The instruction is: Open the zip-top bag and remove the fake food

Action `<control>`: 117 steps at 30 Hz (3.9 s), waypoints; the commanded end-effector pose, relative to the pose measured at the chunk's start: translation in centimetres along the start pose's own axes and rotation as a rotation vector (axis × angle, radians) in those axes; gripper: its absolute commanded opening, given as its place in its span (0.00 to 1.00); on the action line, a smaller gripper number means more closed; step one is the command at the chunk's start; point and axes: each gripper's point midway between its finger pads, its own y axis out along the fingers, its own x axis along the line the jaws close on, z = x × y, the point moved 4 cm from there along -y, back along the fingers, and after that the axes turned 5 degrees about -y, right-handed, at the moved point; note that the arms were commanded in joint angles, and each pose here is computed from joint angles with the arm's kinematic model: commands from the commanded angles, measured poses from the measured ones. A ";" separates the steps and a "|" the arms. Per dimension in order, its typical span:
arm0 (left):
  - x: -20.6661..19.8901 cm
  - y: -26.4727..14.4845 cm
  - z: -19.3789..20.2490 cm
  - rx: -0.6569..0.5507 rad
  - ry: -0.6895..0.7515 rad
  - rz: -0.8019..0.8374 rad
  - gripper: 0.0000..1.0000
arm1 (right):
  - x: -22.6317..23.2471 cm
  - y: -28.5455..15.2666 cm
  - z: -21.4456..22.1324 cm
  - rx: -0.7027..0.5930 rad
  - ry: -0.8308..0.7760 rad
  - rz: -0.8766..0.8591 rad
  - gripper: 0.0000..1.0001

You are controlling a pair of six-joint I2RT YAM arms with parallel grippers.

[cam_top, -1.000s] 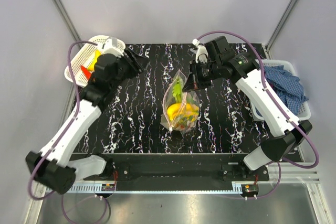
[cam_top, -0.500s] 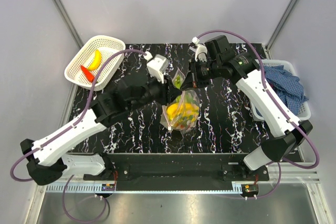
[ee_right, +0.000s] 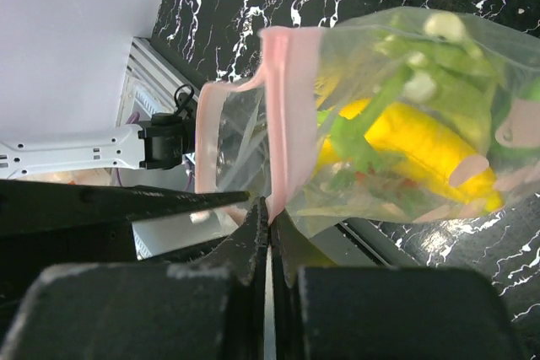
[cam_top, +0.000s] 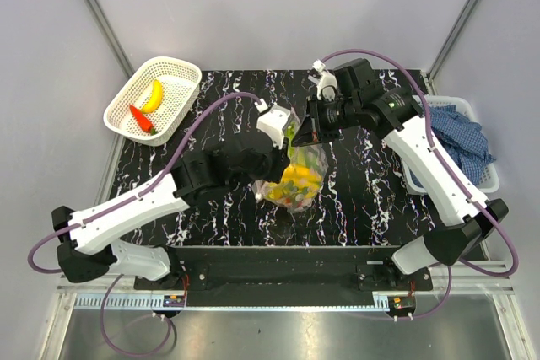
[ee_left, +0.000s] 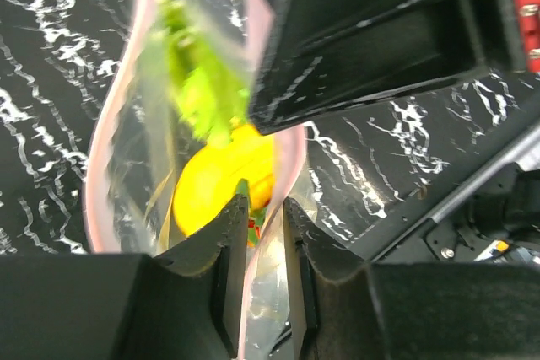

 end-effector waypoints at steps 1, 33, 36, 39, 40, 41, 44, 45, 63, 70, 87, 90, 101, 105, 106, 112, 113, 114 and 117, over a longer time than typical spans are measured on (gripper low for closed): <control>0.6 -2.2 -2.5 -0.097 -0.036 -0.022 0.26 | 1.3 -1.6 -0.3 -0.064 -0.032 -0.030 0.00; 0.9 4.1 3.1 0.201 0.071 -0.166 0.18 | 2.1 -2.6 0.1 -0.083 -0.013 -0.061 0.00; 1.2 4.2 4.1 0.259 0.069 -0.194 0.26 | 2.0 -2.4 0.0 -0.083 -0.010 -0.061 0.00; 1.5 4.4 5.2 0.339 0.062 -0.216 0.32 | 2.1 -2.4 0.0 -0.083 -0.007 -0.063 0.00; 1.5 4.3 5.3 0.357 0.058 -0.221 0.32 | 2.1 -2.3 -0.1 -0.080 -0.004 -0.063 0.00; 1.4 4.3 5.4 0.372 0.049 -0.225 0.35 | 2.0 -2.2 -0.1 -0.080 -0.003 -0.063 0.00; 1.6 4.4 6.7 0.449 0.052 -0.239 0.37 | 2.0 -2.1 -0.1 -0.076 0.002 -0.067 0.00; 1.8 4.4 7.2 0.473 0.049 -0.240 0.37 | 2.0 -2.0 -0.1 -0.075 0.005 -0.067 0.00; 3.8 2.7 8.9 0.417 -0.077 -0.117 0.18 | 2.5 -1.4 -2.5 -0.196 0.031 -0.094 0.00; 4.7 3.0 11.7 0.549 -0.194 -0.121 0.38 | 2.2 0.1 -2.3 -0.154 0.064 -0.111 0.00; 5.6 5.9 15.8 0.717 -0.404 -0.022 0.39 | -0.5 5.3 -0.3 -0.044 0.127 -0.085 0.00; 6.6 6.9 16.8 0.713 -0.455 -0.013 0.41 | -1.8 7.0 0.8 -0.018 0.140 -0.081 0.00; 3.7 9.9 17.4 0.779 -0.618 0.330 0.46 | -4.0 9.7 1.9 0.022 0.137 -0.048 0.00; 3.9 10.3 18.5 0.815 -0.630 0.328 0.43 | -4.6 10.4 2.4 0.032 0.146 -0.041 0.00; 3.7 10.4 18.5 0.813 -0.632 0.351 0.42 | -4.7 10.5 2.3 0.030 0.147 -0.041 0.00; 3.4 10.9 18.9 0.825 -0.614 0.417 0.24 | -6.1 11.5 3.5 0.051 0.147 -0.008 0.00; 3.4 10.9 18.9 0.822 -0.607 0.422 0.25 | -6.4 11.6 3.7 0.054 0.145 0.004 0.00; 3.4 10.9 18.8 0.813 -0.601 0.431 0.25 | -6.6 11.7 4.0 0.061 0.146 0.009 0.00; 3.4 11.2 19.3 0.835 -0.625 0.434 0.31 | -6.5 11.7 3.8 0.056 0.140 0.006 0.00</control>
